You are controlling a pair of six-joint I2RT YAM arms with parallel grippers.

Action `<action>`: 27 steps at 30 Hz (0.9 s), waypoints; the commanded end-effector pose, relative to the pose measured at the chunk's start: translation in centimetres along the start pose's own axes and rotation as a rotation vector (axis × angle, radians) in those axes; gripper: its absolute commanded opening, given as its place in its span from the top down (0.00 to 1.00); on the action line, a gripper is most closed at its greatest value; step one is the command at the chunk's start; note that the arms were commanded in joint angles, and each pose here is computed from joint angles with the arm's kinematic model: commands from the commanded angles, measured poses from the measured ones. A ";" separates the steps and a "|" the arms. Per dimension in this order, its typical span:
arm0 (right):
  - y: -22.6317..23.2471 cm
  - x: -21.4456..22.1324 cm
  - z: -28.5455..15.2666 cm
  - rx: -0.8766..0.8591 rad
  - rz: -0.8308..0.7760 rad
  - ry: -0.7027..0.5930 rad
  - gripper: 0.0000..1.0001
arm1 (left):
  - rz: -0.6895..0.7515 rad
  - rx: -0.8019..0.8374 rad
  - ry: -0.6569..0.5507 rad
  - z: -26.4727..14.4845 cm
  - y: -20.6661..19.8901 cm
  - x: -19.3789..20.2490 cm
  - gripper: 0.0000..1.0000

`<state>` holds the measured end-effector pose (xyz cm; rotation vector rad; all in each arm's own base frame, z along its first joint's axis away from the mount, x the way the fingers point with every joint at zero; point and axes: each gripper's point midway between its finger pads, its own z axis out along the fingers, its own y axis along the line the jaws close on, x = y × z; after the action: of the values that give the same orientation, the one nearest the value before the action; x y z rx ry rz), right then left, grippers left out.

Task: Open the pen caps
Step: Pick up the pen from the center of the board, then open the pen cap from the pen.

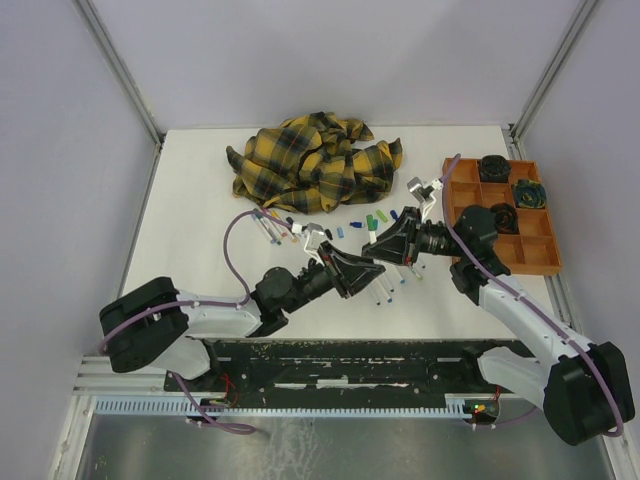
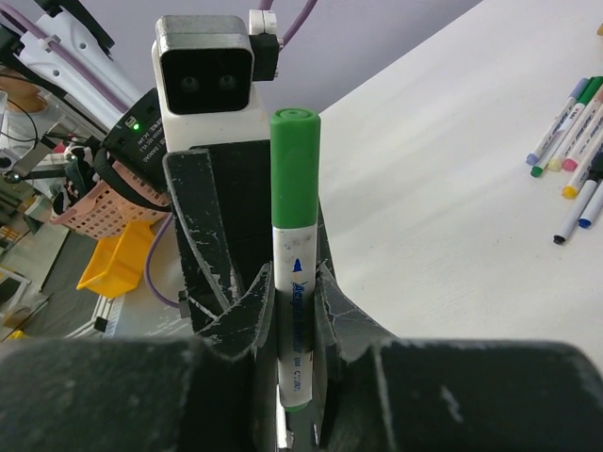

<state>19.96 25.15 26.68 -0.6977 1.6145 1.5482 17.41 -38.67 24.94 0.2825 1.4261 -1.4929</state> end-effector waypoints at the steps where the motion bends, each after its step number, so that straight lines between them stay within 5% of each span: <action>1: 1.1 -1.7 0.2 -0.012 -0.091 0.003 1.00 | 0.008 0.036 -0.032 -0.9 -0.9 -1.7 0.56; 15: 0.7 1.2 -0.7 -0.020 -0.125 0.184 1.00 | 0.052 0.053 -0.030 -3.2 -0.4 -6.5 0.20; 27: 0.6 1.7 -0.8 -0.034 -0.125 0.202 1.00 | -0.008 0.161 0.008 0.1 -1.4 -7.8 0.21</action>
<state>18.34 24.41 24.07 -0.9317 1.7228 1.4694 20.62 -34.32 29.02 0.3507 1.3885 -1.5104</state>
